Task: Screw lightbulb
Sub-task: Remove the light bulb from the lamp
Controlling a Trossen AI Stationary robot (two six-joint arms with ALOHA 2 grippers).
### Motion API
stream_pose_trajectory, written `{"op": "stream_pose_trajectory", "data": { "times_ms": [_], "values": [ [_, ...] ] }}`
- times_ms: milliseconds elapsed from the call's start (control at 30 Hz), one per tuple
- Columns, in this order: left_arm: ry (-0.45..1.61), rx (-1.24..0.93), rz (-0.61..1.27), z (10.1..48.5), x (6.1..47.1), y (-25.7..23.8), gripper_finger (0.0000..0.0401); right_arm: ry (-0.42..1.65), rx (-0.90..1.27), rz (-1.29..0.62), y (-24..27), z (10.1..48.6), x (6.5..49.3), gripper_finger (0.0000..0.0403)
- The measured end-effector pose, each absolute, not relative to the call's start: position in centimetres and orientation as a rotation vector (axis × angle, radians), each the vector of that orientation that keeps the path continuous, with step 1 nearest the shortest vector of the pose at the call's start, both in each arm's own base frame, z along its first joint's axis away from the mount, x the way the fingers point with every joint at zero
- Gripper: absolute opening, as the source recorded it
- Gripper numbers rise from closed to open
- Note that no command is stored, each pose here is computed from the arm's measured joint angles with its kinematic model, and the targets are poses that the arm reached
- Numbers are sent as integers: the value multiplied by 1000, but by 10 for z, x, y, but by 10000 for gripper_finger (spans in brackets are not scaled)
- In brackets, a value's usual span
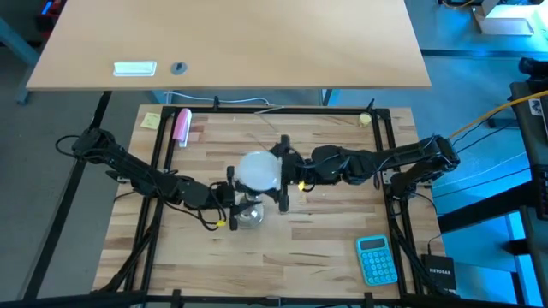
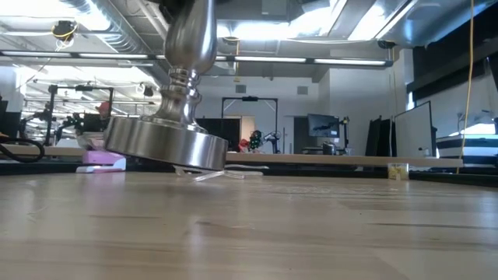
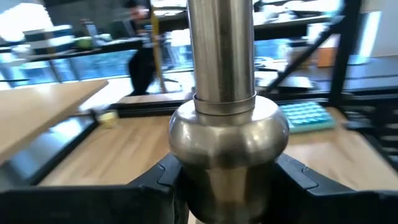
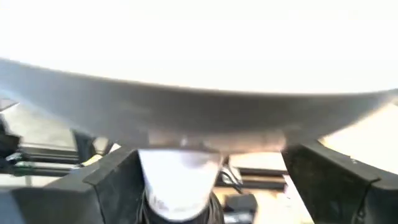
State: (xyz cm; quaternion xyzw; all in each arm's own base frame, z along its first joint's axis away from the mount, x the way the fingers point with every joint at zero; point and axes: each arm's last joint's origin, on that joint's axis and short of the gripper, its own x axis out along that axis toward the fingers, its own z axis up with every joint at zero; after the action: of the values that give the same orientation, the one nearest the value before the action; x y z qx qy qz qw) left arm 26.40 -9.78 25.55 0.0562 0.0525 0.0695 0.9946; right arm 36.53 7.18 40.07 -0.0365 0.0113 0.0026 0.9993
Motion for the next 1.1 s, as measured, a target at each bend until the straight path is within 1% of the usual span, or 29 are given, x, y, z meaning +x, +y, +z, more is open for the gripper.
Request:
{"op": "stream_pose_trajectory", "data": {
  "times_ms": [267, 400, 467, 600, 733, 933, 1000, 1067, 1100],
  "values": [
    [102, 116, 408, 256, 261, -91, 130, 132, -57, -106, 66, 411, 338, 362],
    [100, 107, 549, 256, 260, -88, 130, 149, -23, -147, 64, 408, 339, 362],
    [99, 106, 588, 256, 259, -86, 130, 116, -6, -165, 65, 406, 347, 362],
    [98, 106, 604, 256, 259, -86, 130, 59, -4, -270, 63, 393, 369, 362],
    [97, 101, 611, 256, 259, -86, 130, -38, 35, -332, 55, 387, 387, 363],
    [109, 113, 614, 255, 259, -86, 130, -165, 72, -325, 54, 385, 400, 363],
    [108, 112, 614, 255, 259, -86, 130, -173, 71, -331, 51, 385, 400, 362],
    [109, 113, 613, 255, 259, -86, 130, -162, 62, -331, 51, 385, 400, 353],
    [109, 112, 613, 255, 259, -86, 130, -159, 51, -329, 52, 384, 400, 342]
  ]
}}
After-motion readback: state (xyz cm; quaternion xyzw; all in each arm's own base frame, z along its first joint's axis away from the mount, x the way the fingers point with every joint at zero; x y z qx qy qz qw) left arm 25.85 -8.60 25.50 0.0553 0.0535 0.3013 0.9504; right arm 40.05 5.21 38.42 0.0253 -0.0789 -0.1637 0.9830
